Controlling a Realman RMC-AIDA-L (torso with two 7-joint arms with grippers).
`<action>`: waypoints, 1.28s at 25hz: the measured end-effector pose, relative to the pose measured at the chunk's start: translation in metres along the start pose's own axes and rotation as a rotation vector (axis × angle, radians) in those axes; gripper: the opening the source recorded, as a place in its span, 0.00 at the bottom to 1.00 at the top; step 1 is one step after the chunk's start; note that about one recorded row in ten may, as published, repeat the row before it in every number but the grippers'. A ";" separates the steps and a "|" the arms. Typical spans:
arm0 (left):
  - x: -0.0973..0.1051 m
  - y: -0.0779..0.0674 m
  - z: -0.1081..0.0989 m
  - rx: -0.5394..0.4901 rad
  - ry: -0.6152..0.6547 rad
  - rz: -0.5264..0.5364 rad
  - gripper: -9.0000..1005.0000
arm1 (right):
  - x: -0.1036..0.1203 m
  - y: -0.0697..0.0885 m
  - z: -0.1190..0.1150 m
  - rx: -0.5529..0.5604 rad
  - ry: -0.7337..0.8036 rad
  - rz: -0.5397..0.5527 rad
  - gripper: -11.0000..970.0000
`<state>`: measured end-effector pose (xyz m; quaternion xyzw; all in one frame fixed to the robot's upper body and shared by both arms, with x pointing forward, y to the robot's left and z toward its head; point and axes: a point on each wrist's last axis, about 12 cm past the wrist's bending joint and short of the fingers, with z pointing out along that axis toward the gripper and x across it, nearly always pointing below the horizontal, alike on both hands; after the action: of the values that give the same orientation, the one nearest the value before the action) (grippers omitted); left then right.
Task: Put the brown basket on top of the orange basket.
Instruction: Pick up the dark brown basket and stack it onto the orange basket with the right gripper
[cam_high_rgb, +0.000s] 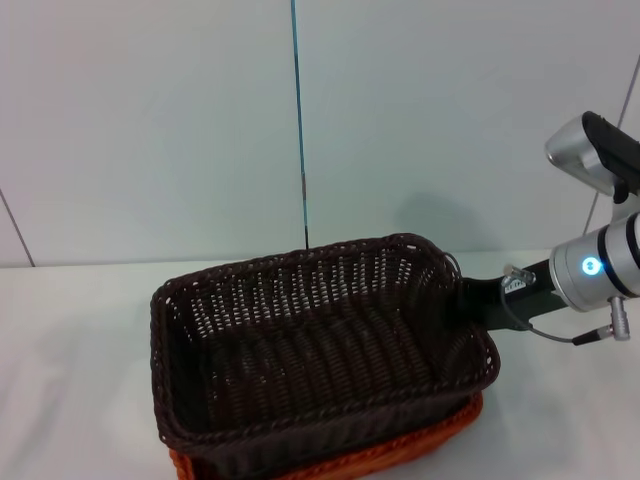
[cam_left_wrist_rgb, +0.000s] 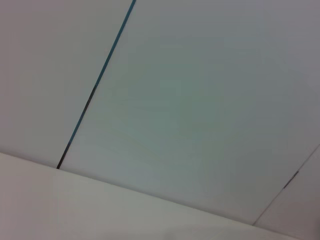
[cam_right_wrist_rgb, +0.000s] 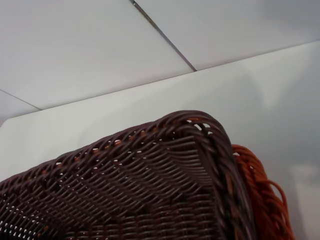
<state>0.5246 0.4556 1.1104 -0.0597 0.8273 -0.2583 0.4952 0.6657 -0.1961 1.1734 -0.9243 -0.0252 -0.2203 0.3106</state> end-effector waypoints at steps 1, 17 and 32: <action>0.000 0.000 0.000 0.000 0.000 0.000 0.85 | 0.000 0.000 0.000 0.000 0.000 0.000 0.16; 0.003 0.000 0.000 0.000 0.003 -0.001 0.85 | -0.003 0.004 0.008 -0.007 -0.003 -0.005 0.16; 0.002 0.000 0.000 0.000 0.003 0.001 0.85 | -0.006 0.010 0.011 -0.015 0.003 0.020 0.16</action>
<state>0.5233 0.4550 1.1085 -0.0590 0.8280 -0.2583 0.4942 0.6661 -0.1971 1.1575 -0.9265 -0.0140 -0.2186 0.3060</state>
